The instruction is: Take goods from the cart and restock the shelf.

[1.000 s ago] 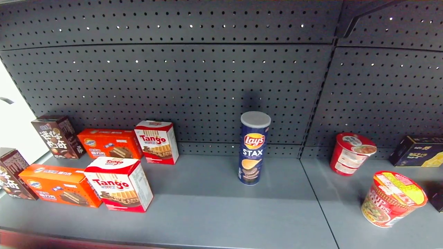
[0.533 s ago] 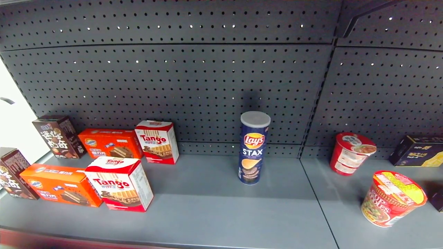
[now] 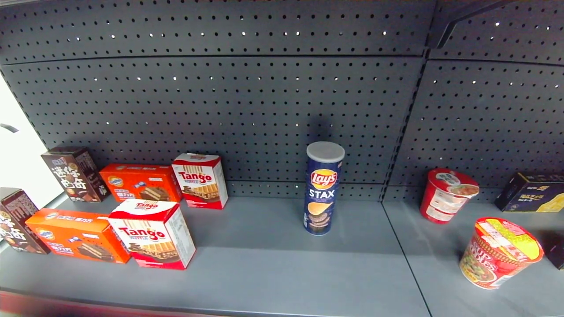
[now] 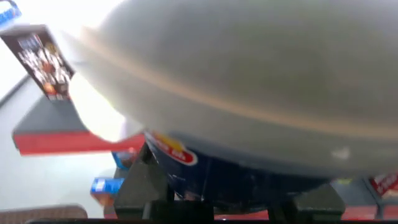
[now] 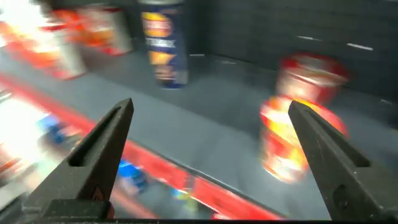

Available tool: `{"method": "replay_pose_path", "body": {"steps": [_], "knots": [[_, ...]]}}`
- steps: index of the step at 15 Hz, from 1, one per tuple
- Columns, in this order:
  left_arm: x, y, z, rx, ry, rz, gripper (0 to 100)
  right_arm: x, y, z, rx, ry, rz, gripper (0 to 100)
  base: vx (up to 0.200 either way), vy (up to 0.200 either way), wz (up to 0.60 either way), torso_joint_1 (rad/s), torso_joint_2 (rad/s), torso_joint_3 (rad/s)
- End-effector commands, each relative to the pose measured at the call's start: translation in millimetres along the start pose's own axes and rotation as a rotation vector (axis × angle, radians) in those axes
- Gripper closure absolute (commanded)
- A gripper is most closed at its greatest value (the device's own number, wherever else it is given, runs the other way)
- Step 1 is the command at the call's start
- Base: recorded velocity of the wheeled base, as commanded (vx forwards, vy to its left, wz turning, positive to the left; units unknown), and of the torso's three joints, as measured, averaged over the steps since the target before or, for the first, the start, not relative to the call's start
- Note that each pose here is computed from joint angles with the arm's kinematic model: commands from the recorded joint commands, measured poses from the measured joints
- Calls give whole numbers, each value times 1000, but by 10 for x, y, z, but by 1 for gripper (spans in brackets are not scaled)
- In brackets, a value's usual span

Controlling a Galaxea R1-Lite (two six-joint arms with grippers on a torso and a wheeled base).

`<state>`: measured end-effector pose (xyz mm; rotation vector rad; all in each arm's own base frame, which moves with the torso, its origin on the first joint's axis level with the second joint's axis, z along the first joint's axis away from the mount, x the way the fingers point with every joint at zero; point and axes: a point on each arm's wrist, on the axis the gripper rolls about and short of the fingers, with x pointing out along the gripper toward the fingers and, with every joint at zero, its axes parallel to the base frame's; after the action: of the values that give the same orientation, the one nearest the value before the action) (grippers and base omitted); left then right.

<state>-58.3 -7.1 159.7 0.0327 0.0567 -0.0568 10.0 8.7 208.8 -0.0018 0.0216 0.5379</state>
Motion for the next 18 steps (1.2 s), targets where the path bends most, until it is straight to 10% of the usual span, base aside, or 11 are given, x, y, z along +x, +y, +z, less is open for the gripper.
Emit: {"method": "replay_pose_path", "body": {"steps": [1,18], "knots": [[13,4,11,-2,6,-6,100,496,-49,164,29,144,155,0,0,0,0,0,0,0],[55,115,-89,-42,41,-220,100,2931,-470,208,-152,190,643,0,0,0,0,0,0,0]]}}
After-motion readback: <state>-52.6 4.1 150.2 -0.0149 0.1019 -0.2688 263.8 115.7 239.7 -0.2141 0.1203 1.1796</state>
